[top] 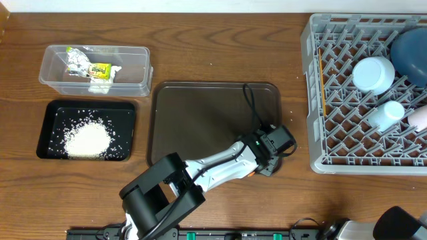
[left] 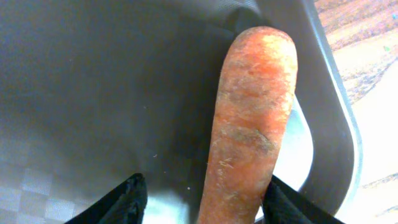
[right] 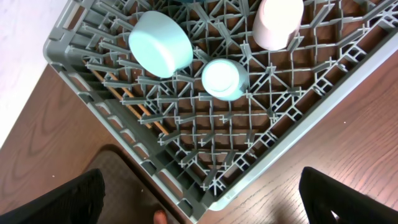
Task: Sort waste into correct bins and load items into the dishwasher rack
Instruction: 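Hold the carrot in the left gripper at the tray's right edge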
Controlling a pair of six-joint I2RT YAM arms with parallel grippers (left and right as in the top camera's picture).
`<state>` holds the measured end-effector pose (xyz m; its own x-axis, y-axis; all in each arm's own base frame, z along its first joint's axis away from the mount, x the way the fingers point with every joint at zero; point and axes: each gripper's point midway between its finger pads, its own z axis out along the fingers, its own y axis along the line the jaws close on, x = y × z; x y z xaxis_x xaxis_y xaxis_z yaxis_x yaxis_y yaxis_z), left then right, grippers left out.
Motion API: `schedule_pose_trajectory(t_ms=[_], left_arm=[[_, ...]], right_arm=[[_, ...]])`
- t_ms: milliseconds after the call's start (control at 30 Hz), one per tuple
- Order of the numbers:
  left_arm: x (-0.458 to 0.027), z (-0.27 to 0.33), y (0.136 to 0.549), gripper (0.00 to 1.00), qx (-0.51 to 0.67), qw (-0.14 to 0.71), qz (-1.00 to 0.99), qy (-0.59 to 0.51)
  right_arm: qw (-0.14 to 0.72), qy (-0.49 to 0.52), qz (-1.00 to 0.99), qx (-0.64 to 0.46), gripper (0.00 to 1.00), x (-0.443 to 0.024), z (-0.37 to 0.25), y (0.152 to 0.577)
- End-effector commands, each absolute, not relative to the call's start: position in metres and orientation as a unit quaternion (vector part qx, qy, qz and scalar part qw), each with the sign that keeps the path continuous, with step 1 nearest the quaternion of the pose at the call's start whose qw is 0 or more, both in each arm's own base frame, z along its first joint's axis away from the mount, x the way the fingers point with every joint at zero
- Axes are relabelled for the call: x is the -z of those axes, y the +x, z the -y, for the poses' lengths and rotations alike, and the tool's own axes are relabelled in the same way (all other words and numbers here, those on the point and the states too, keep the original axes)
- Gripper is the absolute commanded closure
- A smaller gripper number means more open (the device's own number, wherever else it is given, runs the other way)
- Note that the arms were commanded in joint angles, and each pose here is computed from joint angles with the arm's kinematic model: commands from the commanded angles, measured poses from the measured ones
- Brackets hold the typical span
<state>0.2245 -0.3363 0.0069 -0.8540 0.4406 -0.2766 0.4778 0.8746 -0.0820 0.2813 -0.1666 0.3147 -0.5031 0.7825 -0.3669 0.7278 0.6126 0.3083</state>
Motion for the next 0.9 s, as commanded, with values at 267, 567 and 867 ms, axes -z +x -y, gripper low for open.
schedule_pose_trajectory(t_ms=[267,567,867], left_arm=[[-0.0004,0.3315,0.2245,0.56,0.059,0.126,-0.961,0.238],[-0.0050,0.3337,0.2278,0.66,0.067,0.132,-0.963,0.226],[-0.0051,0.3317,0.2308,0.76,0.065,0.134,-0.964,0.222]], right_arm=[[0.242,0.428,-0.869,-0.054,0.01,-0.3152,0.1658,0.2818],[0.242,0.428,-0.869,-0.054,0.01,-0.3151,0.1658,0.2817],[0.242,0.428,-0.869,-0.054,0.01,-0.3151,0.1658,0.2817]])
